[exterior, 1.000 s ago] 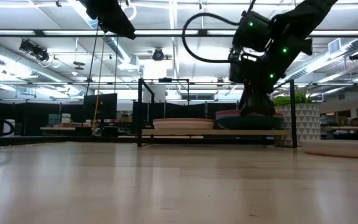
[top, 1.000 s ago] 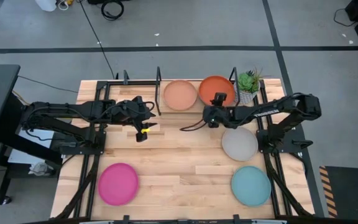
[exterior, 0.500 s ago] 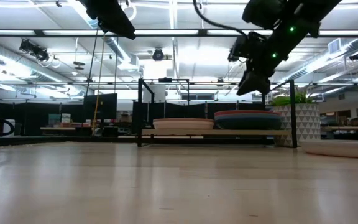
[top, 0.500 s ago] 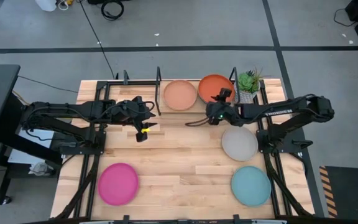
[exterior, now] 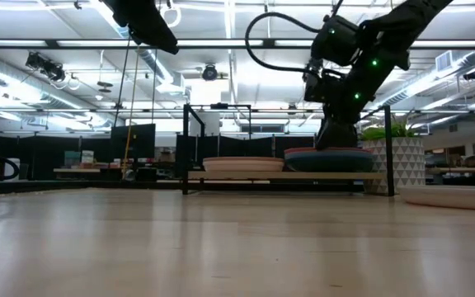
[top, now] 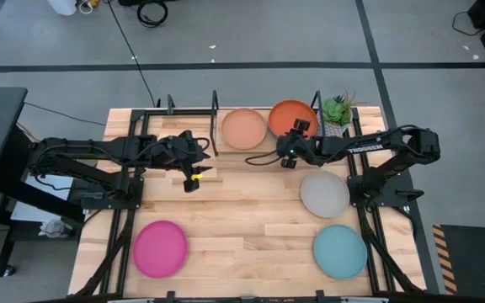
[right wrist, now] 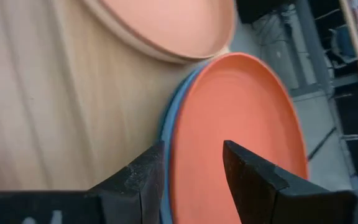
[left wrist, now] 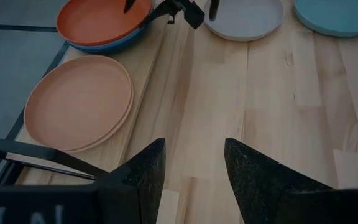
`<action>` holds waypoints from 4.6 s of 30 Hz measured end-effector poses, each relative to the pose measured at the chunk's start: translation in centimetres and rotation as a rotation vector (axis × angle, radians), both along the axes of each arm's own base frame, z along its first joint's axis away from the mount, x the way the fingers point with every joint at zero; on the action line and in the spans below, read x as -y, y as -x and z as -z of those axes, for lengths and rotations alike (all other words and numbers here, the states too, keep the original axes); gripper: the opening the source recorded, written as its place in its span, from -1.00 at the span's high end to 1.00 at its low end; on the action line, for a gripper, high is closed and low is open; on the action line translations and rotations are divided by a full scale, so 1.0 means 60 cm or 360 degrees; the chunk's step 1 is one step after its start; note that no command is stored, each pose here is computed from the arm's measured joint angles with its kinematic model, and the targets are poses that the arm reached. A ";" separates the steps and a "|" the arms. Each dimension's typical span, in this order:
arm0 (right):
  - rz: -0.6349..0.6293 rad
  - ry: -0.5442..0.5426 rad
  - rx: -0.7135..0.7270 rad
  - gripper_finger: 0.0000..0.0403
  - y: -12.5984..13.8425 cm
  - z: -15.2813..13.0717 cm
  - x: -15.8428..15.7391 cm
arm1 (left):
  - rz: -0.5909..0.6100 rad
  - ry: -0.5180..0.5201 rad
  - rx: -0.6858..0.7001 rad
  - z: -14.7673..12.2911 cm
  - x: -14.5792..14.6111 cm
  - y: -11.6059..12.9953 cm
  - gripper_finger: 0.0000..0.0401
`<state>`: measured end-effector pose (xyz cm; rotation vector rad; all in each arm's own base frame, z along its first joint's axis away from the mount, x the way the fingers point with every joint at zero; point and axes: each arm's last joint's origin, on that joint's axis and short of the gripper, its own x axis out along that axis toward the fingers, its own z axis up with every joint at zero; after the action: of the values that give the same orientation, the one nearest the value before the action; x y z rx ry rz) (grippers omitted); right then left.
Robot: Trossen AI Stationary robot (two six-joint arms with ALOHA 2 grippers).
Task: Place and stack plates onto a shelf
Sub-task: Stack the orange plate on top of the blue plate on the shelf, then stack the pink plate on top of the orange plate on the shelf
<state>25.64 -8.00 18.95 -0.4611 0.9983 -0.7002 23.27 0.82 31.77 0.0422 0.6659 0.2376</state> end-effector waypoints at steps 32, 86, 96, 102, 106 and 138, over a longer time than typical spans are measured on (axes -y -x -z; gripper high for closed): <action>-0.0754 -0.0518 0.0375 0.17 0.001 -0.055 -0.145 | 0.0243 0.0969 -0.0551 0.192 0.111 0.055 0.14; -0.0944 -0.0465 0.0413 0.17 -0.035 -0.038 -0.112 | 0.0190 0.0832 -0.0957 0.265 0.163 0.045 0.92; -0.0890 -0.0385 0.0358 0.17 -0.028 -0.041 -0.115 | -0.0143 0.0833 -0.0518 0.184 0.054 -0.038 0.92; -0.1220 -0.0168 0.0171 0.17 -0.027 -0.042 -0.156 | -0.0432 0.0922 -0.0391 0.179 -0.032 -0.042 0.91; -0.1305 0.0159 0.0018 0.17 -0.023 -0.045 -0.194 | -0.0529 0.1081 -0.0327 0.177 -0.073 -0.039 0.91; -0.1836 0.1262 -0.0361 0.17 -0.074 -0.015 -0.282 | -0.0306 0.1227 -0.0140 0.163 -0.110 -0.044 0.91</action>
<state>30.09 8.91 19.83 -1.6641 0.4616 0.0615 25.90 7.42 21.98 -0.7558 0.8140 0.1511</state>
